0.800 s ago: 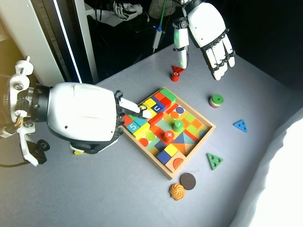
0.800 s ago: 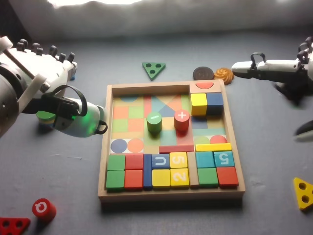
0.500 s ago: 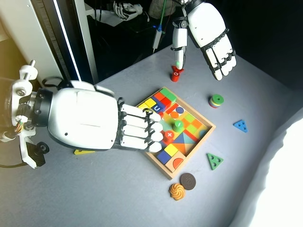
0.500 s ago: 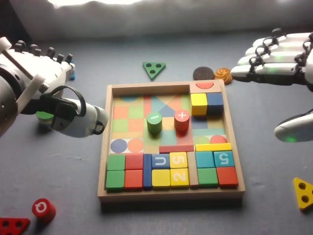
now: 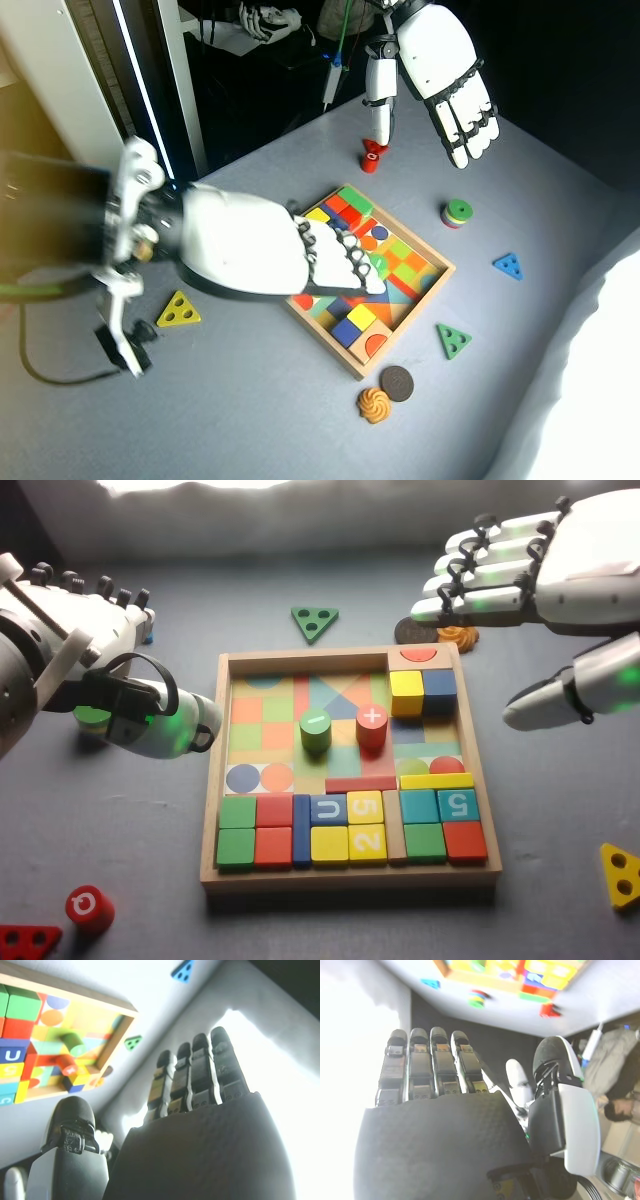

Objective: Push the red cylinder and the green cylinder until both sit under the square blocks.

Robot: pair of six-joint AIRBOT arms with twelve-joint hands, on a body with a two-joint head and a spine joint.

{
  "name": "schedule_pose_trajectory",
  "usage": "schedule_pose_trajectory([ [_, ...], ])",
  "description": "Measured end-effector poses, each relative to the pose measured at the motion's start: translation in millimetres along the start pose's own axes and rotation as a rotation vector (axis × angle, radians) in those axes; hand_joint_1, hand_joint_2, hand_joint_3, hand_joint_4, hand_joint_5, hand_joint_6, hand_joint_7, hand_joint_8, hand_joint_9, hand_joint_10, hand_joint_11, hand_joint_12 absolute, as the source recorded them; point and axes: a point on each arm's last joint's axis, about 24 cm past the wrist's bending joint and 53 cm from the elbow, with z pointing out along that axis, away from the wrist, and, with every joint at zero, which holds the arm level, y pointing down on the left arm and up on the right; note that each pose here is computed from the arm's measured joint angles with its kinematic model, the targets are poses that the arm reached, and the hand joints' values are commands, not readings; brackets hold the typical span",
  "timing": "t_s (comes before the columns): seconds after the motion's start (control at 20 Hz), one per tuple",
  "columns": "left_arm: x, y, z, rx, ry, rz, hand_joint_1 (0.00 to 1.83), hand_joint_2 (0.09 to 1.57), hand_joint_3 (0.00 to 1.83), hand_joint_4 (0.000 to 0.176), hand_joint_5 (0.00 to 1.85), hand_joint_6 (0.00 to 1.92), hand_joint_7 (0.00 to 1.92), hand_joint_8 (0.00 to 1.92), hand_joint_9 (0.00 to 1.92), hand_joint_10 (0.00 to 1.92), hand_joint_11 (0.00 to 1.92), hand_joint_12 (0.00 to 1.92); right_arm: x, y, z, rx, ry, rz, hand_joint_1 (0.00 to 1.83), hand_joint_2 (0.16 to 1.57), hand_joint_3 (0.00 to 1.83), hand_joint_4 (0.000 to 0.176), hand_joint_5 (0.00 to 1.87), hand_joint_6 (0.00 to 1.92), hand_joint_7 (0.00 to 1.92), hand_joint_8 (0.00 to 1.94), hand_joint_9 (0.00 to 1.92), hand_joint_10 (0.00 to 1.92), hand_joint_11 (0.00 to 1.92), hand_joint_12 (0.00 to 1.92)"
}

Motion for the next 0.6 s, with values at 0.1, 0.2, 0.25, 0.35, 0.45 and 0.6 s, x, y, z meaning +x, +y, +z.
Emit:
schedule_pose_trajectory([
  [0.1, 0.0, 0.4, 0.0, -0.002, 0.0, 0.0, 0.0, 1.22, 0.01, 0.0, 0.01, 0.0, 0.0, 0.0, 0.0, 0.0, 0.0, 0.0, 5.2, 3.7, 11.3, -0.017, 0.047, -0.059, 0.12, 1.24, 0.01, 0.0, 0.04, 0.01, 0.08, 0.01, 0.07, 0.01, 0.0, 0.15],
  [0.2, 0.3, 0.2, 0.0, -0.001, 0.001, -0.001, 0.0, 1.22, 0.01, 0.0, 0.02, 0.01, 0.0, 0.0, 0.0, 0.0, 0.0, 0.0, 10.4, 12.3, 22.7, -0.042, 0.094, -0.067, 0.35, 1.23, 0.0, 0.0, 0.09, 0.01, 0.18, 0.02, 0.17, 0.03, 0.0, 0.49],
  [0.25, 0.3, 0.2, 0.0, -0.001, 0.001, -0.001, 0.0, 1.22, 0.01, 0.0, 0.03, 0.01, 0.0, 0.0, 0.0, 0.0, 0.0, 0.0, 13.3, 14.6, 27.4, -0.049, 0.112, -0.075, 0.42, 1.22, 0.0, 0.0, 0.12, 0.02, 0.22, 0.02, 0.2, 0.04, 0.0, 0.61],
  [0.35, 0.6, 0.6, 0.0, -0.002, 0.002, -0.001, 0.0, 1.23, 0.01, 0.0, 0.0, 0.0, 0.0, 0.0, 0.0, 0.0, 0.0, 0.0, 20.6, 16.2, 33.4, -0.056, 0.159, -0.1, 0.48, 1.22, 0.0, 0.0, 0.09, 0.0, 0.29, 0.02, 0.28, 0.05, 0.0, 0.79],
  [0.45, 0.8, 0.8, 0.0, -0.003, 0.003, -0.001, 0.0, 1.22, 0.01, 0.0, 0.03, 0.01, 0.0, 0.0, 0.0, 0.0, 0.0, 0.0, 18.1, 15.7, 36.8, -0.06, 0.164, -0.106, 0.57, 1.2, 0.0, 0.005, 0.07, 0.0, 0.54, 0.05, 0.48, 0.19, 0.0, 1.17],
  [0.6, 1.1, 0.1, 0.0, -0.001, 0.005, -0.001, 0.0, 1.23, 0.01, 0.0, 0.03, 0.01, 0.0, 0.0, 0.0, 0.0, 0.0, 0.0, 15.3, 17.3, 41.1, -0.061, 0.16, -0.117, 0.62, 1.16, 0.0, 0.0, 0.0, 0.0, 0.62, 1.03, 0.51, 1.25, 0.08, 1.6],
])
